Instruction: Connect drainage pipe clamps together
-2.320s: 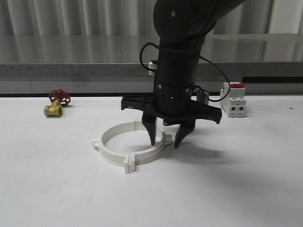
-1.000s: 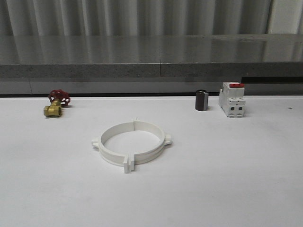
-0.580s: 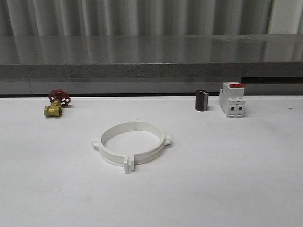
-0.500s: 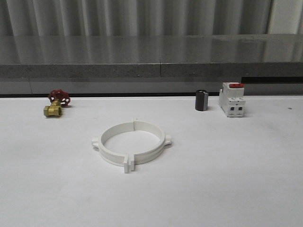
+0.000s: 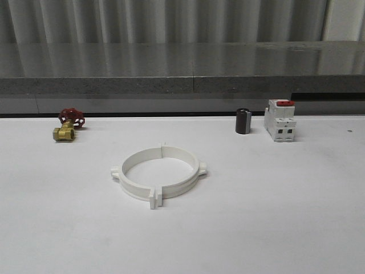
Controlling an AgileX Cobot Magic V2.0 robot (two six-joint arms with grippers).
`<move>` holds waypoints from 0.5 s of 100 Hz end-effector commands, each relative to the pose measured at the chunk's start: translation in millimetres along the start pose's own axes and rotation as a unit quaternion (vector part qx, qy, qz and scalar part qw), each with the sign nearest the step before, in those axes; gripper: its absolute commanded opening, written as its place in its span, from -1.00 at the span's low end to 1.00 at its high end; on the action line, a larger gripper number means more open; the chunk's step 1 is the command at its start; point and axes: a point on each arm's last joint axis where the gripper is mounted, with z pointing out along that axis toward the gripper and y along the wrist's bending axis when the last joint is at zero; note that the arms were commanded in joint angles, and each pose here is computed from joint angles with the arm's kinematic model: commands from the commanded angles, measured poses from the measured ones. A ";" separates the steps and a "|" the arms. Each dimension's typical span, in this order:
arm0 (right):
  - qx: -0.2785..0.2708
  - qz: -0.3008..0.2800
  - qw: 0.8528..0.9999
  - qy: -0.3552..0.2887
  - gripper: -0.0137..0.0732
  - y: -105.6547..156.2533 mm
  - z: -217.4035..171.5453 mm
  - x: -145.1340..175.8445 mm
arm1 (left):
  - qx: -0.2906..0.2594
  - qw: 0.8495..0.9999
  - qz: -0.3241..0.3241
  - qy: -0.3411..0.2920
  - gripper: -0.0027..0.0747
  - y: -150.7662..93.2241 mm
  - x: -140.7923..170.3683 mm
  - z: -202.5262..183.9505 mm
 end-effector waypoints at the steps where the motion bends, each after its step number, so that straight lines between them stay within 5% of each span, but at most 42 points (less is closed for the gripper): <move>1: 0.002 -0.013 0.999 -0.040 -0.96 0.2 -4.2 -11.7 | 0.006 0.999 0.001 -0.048 -0.98 -1.9 -15.1 -3.5; 50: -0.029 -0.023 0.995 -0.089 -0.96 1.9 9.5 6.7 | 0.006 0.999 0.001 -0.048 -0.98 -1.9 -15.1 -3.5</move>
